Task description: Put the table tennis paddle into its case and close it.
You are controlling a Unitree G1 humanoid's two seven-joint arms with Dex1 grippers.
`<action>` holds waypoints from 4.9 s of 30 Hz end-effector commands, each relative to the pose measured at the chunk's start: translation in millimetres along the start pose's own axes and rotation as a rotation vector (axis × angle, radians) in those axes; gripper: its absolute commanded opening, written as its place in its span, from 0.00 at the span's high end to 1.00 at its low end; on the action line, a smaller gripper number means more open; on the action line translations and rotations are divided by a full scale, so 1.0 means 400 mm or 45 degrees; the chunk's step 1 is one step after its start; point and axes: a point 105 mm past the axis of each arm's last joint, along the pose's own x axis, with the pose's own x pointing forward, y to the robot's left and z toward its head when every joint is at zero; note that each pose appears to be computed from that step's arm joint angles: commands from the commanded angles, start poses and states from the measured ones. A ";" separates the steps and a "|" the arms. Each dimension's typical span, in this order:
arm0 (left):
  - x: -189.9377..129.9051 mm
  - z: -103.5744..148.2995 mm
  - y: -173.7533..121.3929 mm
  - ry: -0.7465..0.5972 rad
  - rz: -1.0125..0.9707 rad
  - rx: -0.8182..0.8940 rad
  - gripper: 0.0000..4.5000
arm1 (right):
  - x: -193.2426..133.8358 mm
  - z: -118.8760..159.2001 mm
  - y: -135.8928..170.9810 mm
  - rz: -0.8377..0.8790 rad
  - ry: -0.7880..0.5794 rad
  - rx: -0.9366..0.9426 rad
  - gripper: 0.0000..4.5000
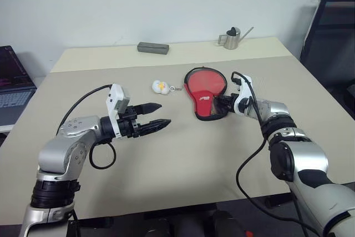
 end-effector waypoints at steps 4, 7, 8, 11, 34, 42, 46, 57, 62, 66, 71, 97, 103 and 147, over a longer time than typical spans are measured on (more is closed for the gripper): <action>0.003 0.008 -0.045 0.031 -0.148 0.013 0.18 | -0.045 0.014 0.056 0.113 0.016 -0.068 0.99; 0.006 0.009 -0.054 0.043 -0.195 0.017 0.18 | -0.073 -0.006 0.078 0.129 0.046 -0.093 0.99; 0.005 0.009 -0.057 0.049 -0.210 0.017 0.18 | -0.083 -0.015 0.086 0.133 0.057 -0.094 0.99; 0.000 0.003 -0.069 0.086 -0.260 0.026 0.18 | -0.112 -0.045 0.109 0.146 0.089 -0.092 0.99; -0.040 -0.048 -0.136 0.218 -0.395 0.020 0.18 | -0.285 -0.279 0.154 0.066 0.251 0.106 0.99; -0.035 -0.048 -0.143 0.229 -0.447 0.015 0.18 | -0.328 -0.333 0.184 0.104 0.242 0.215 0.99; -0.034 -0.048 -0.145 0.236 -0.467 0.013 0.18 | -0.331 -0.342 0.217 0.155 0.243 0.265 0.99; -0.041 -0.048 -0.153 0.265 -0.516 0.000 0.18 | -0.359 -0.343 0.292 0.214 0.302 0.448 0.99; -0.044 -0.052 -0.156 0.275 -0.527 -0.008 0.18 | -0.382 -0.353 0.294 0.162 0.375 0.475 0.99; -0.041 -0.054 -0.156 0.277 -0.534 -0.012 0.18 | -0.383 -0.357 0.304 0.156 0.379 0.484 0.99; -0.033 -0.055 -0.154 0.273 -0.539 -0.013 0.18 | -0.375 -0.364 0.307 0.145 0.409 0.476 0.99; -0.031 -0.061 -0.137 0.230 -0.431 0.003 0.18 | -0.417 -0.253 0.227 0.230 0.300 0.059 0.34; -0.017 -0.056 -0.107 0.165 -0.276 0.019 0.18 | -0.408 -0.150 0.247 0.351 0.044 -0.522 0.00; 0.122 -0.054 0.215 0.149 0.451 0.164 0.18 | -0.082 -0.283 0.212 0.393 0.002 -0.791 0.00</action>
